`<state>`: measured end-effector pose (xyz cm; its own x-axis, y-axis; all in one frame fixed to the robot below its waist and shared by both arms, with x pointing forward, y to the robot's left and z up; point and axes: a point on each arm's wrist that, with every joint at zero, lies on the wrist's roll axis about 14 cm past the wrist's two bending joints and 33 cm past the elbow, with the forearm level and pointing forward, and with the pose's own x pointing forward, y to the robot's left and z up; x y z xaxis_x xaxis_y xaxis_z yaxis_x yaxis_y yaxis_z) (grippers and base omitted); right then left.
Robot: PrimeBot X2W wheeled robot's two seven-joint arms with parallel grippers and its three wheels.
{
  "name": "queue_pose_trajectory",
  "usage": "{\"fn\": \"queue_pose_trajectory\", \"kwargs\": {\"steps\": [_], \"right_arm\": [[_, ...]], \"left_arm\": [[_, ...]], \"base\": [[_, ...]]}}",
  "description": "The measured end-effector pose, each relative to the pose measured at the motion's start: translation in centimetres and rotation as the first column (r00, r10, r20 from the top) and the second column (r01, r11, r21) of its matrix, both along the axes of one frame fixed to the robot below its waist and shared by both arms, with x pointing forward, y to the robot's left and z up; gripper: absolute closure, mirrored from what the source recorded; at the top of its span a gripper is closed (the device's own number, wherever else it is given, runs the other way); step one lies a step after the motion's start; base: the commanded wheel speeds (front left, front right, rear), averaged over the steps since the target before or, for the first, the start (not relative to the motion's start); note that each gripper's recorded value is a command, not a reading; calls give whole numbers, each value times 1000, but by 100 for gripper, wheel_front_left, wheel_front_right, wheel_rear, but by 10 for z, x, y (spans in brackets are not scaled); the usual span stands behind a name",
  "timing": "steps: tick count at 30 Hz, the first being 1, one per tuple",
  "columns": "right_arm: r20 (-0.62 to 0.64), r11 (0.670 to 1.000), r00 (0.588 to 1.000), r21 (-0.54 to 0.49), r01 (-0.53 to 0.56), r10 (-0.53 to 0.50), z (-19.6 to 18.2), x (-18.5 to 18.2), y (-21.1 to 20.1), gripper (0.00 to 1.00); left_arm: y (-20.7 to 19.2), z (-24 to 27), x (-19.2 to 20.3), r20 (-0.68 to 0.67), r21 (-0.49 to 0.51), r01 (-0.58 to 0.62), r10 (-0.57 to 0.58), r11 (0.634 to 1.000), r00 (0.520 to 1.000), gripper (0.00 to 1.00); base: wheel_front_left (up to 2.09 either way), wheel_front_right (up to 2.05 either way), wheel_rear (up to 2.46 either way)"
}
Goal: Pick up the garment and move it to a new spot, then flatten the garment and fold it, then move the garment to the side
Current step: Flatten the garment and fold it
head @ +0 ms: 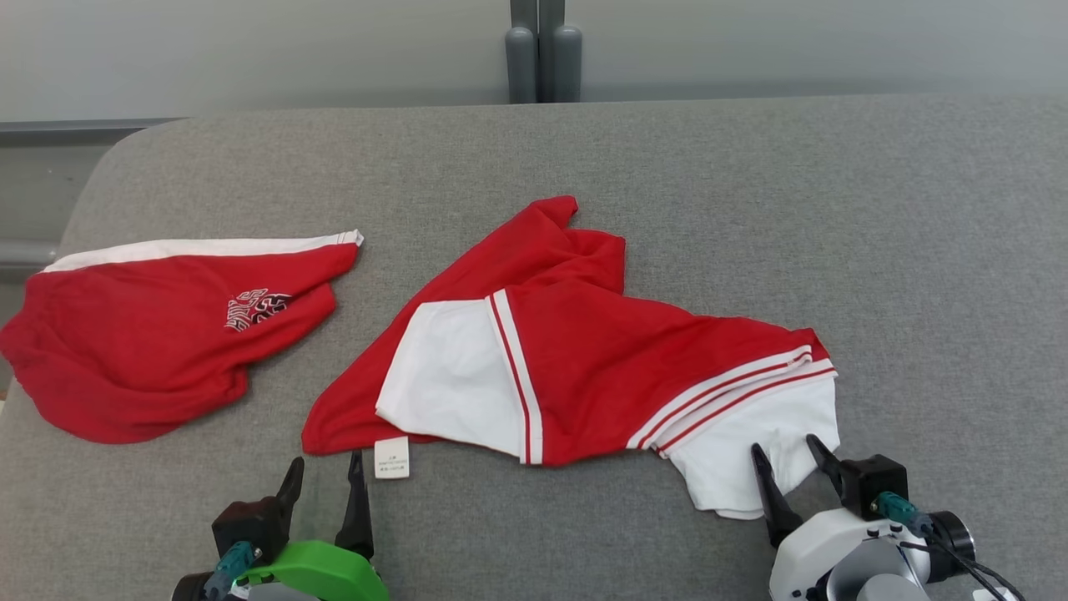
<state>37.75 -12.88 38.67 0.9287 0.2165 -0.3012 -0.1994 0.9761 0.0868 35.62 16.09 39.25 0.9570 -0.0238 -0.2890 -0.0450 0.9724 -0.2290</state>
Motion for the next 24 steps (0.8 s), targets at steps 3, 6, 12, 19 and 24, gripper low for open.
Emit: {"fn": "queue_pose_trajectory", "kwargs": {"steps": [3,6,12,19,24], "right_arm": [[-10,1000,1000,1,16,-16,-3,-3,-5,41],[-12,1000,999,1,30,-30,-3,-3,-9,100],[38,997,996,19,81,-81,12,5,-22,100],[149,988,977,11,154,-154,45,19,-48,100],[326,987,934,-13,158,-145,102,46,-60,100]], "left_arm": [[-2,1,1,2,-3,6,-6,1000,1000,0],[-3,1,1,5,-4,8,-8,1000,1000,0],[-3,3,2,9,-6,8,-8,1000,1000,0],[-6,5,3,17,-11,15,-15,1000,1000,0],[-10,6,5,21,-14,27,-27,1000,999,0]], "base": [[0,0,0],[0,0,0],[0,0,0],[0,0,0],[0,0,0]]}}
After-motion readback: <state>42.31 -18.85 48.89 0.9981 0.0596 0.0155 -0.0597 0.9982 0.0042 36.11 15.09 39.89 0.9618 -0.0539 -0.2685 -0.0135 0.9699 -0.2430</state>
